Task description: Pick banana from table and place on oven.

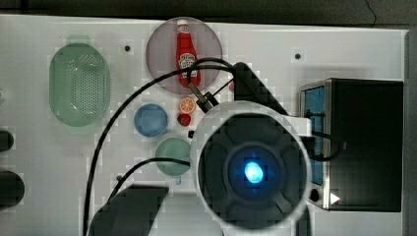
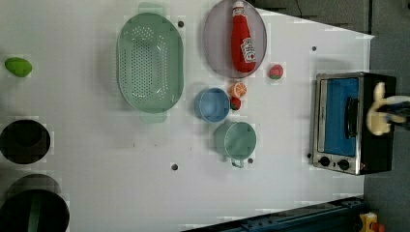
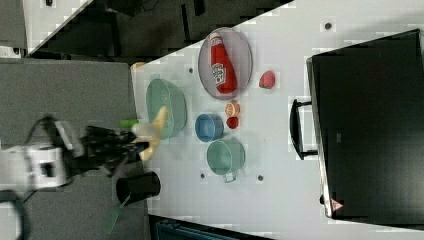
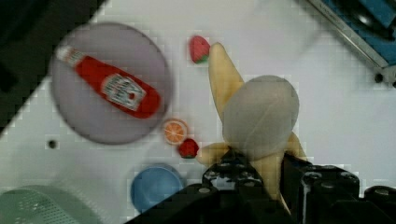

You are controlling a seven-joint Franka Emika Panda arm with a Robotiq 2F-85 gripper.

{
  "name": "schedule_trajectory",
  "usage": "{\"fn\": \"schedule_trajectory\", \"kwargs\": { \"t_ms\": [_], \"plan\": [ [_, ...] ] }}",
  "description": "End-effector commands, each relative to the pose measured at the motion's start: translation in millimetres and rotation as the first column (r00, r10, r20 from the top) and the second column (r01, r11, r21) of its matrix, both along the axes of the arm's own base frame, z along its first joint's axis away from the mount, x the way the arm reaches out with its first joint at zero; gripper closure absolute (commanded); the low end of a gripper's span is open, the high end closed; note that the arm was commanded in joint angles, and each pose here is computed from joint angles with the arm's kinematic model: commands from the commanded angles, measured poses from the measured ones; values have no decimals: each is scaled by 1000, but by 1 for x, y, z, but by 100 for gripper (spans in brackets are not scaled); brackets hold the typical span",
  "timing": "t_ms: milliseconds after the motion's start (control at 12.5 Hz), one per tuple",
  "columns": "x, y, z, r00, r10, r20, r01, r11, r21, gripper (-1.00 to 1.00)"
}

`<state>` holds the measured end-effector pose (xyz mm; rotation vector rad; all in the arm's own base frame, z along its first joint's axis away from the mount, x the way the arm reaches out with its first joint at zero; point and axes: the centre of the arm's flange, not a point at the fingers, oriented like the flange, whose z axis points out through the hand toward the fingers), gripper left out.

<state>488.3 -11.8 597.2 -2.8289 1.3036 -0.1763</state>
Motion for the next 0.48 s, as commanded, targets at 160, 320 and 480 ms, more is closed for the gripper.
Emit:
{"fn": "schedule_trajectory", "kwargs": {
  "t_ms": [160,320,480],
  "plan": [
    [9,-83,-32,982,-155,-109,160,986,42,62],
    [5,-139,-46,980,-148,-130,156,986,54,62],
    [-4,-201,-68,981,-119,-155,130,990,62,62]
  ]
}}
